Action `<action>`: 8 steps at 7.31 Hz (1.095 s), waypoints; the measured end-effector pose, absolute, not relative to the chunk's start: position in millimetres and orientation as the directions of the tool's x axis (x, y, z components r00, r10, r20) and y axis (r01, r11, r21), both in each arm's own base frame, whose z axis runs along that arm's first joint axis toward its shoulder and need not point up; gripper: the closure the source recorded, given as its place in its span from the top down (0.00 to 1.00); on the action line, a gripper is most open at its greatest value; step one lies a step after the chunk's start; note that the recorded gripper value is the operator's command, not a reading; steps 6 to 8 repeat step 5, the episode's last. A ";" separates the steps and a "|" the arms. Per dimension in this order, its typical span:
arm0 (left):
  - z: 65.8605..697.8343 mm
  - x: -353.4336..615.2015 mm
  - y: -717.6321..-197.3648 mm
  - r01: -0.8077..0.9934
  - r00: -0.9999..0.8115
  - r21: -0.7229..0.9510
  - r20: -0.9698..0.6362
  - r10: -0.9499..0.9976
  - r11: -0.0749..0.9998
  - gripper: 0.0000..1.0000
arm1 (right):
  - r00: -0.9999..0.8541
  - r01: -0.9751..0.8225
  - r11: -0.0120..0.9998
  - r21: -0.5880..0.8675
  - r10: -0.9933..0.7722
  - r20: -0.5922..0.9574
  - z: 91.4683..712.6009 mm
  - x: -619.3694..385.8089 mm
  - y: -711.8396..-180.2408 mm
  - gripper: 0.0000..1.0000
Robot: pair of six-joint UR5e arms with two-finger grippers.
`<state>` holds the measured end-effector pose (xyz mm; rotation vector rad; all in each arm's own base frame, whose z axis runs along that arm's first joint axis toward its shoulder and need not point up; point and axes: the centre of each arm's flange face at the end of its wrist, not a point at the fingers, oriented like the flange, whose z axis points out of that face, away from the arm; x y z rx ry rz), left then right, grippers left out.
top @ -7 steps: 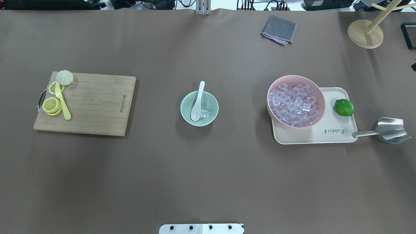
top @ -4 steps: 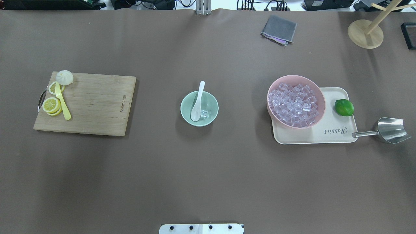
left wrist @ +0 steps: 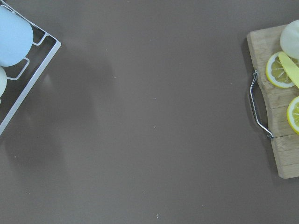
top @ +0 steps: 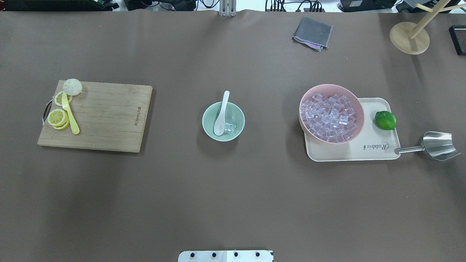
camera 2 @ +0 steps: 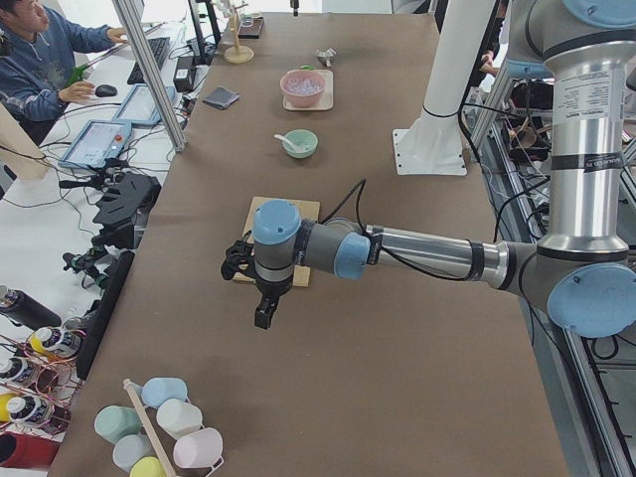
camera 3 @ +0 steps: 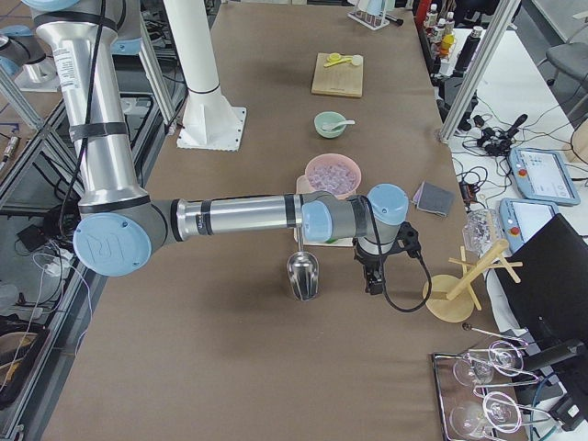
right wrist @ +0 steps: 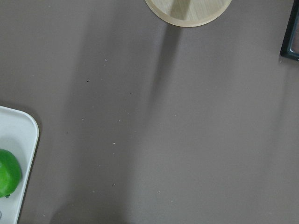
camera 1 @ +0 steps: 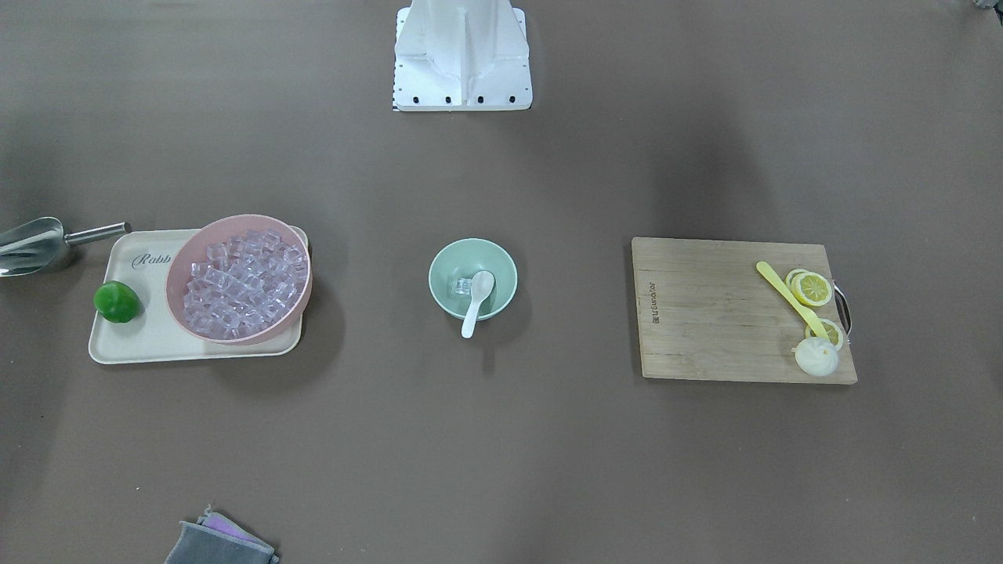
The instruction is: Put spoon and ice into bowl
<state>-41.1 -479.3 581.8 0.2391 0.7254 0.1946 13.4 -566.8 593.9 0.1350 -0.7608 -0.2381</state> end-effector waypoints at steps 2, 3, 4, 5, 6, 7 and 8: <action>574.5 -49.4 -476.7 -0.078 0.735 0.297 -0.628 0.256 0.952 0.98 | 0.694 0.161 0.966 0.201 -0.255 0.673 596.4 13.8 -561.7 1.00; 573.2 -52.1 -473.7 -0.072 0.734 0.299 -0.631 0.254 0.951 0.98 | 0.694 0.161 0.966 0.201 -0.255 0.674 597.1 14.2 -557.9 1.00; 574.8 -54.0 -472.0 -0.069 0.733 0.296 -0.632 0.249 0.953 0.98 | 0.694 0.161 0.966 0.202 -0.256 0.673 597.2 14.6 -554.7 1.00; 574.9 -55.2 -471.1 -0.067 0.733 0.296 -0.633 0.248 0.953 0.98 | 0.695 0.161 0.966 0.202 -0.256 0.672 597.8 14.8 -552.9 1.00; 574.9 -55.2 -471.1 -0.067 0.733 0.296 -0.633 0.248 0.953 0.98 | 0.695 0.161 0.966 0.202 -0.256 0.672 597.8 14.8 -552.9 1.00; 574.9 -55.2 -471.1 -0.067 0.733 0.296 -0.633 0.248 0.953 0.98 | 0.695 0.161 0.966 0.202 -0.256 0.672 597.8 14.8 -552.9 1.00; 574.9 -55.2 -471.1 -0.067 0.733 0.296 -0.633 0.248 0.953 0.98 | 0.695 0.161 0.966 0.202 -0.256 0.672 597.8 14.8 -552.9 1.00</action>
